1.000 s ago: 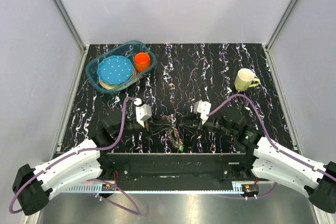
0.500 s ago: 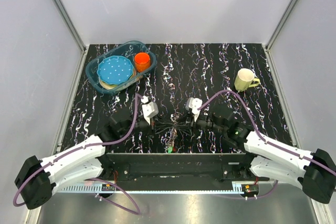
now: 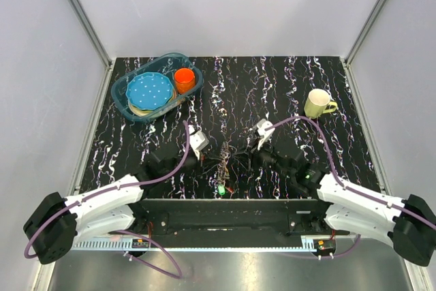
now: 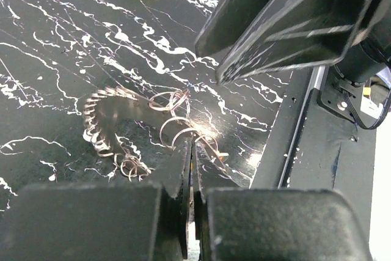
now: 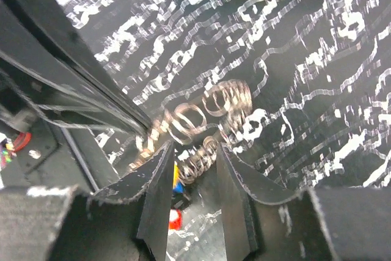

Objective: Remove the keys from the keyring

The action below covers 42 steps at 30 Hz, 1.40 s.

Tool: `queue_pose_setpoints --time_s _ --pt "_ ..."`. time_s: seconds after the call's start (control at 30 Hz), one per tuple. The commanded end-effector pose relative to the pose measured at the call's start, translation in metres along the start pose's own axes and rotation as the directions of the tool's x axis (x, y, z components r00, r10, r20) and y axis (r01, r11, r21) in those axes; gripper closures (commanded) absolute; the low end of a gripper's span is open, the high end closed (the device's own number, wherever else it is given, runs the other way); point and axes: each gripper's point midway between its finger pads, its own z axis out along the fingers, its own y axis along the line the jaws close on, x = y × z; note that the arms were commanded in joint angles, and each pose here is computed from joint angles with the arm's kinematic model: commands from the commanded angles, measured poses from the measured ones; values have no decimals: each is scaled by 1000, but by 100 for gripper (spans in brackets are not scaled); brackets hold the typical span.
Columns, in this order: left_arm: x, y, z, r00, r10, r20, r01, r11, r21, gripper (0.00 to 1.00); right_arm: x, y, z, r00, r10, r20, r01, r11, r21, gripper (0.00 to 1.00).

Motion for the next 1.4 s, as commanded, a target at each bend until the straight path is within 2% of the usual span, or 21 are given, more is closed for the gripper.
queue_pose_setpoints --time_s 0.0,0.03,0.07,0.13,0.23,0.27,0.3,0.37,0.4,0.53,0.57,0.63,0.67,0.87,1.1,1.23,1.37 --pt "-18 10 0 994 -6 105 12 998 -60 100 33 -34 10 999 33 26 -36 990 134 60" --pt "-18 10 0 994 -11 108 18 998 -64 100 47 -39 10 1000 19 11 -21 990 139 60" --pt "-15 12 0 995 -18 103 26 997 -71 100 42 -37 14 999 14 45 -20 992 127 60" --pt "-14 15 1 995 -23 96 32 996 -87 100 56 -36 21 1000 17 3 -17 994 106 60" --pt "-13 17 0 995 -16 95 26 995 -101 100 69 -12 25 999 -7 -33 5 999 -51 58" --pt "-15 17 0 995 -13 101 23 995 -101 100 58 -5 26 999 -18 33 21 995 -96 58" --pt "-14 18 0 995 -13 100 23 994 -104 100 67 -4 27 999 -23 28 26 993 -115 58" --pt "-15 18 0 995 -14 102 25 994 -105 100 71 -6 26 998 -34 56 40 992 -118 57" --pt "-13 18 1 995 -17 100 27 994 -106 100 83 -8 29 999 -42 25 45 992 -115 57" --pt "-12 19 2 995 -26 101 36 994 -105 100 92 -13 45 997 -79 25 81 989 -124 57" --pt "-11 20 2 995 -28 100 39 993 -108 100 77 -7 48 992 -80 100 95 985 -147 57" --pt "-11 19 3 994 -32 100 43 993 -106 100 89 -6 51 991 -80 103 97 980 -171 56" --pt "-11 19 3 994 -32 102 43 993 -106 100 77 0 51 983 -82 167 115 973 -199 56" --pt "-12 19 3 995 -30 98 40 993 -107 100 89 6 64 983 -94 155 132 957 -258 55" --pt "-8 21 5 995 -40 92 50 993 -111 100 80 4 71 969 -153 194 199 950 -242 55" --pt "-9 21 5 995 -39 96 49 993 -110 100 80 15 71 962 -179 206 237 924 -301 55" --pt "-8 21 5 995 -39 91 49 993 -109 100 74 15 75 952 -205 228 268 917 -294 55"
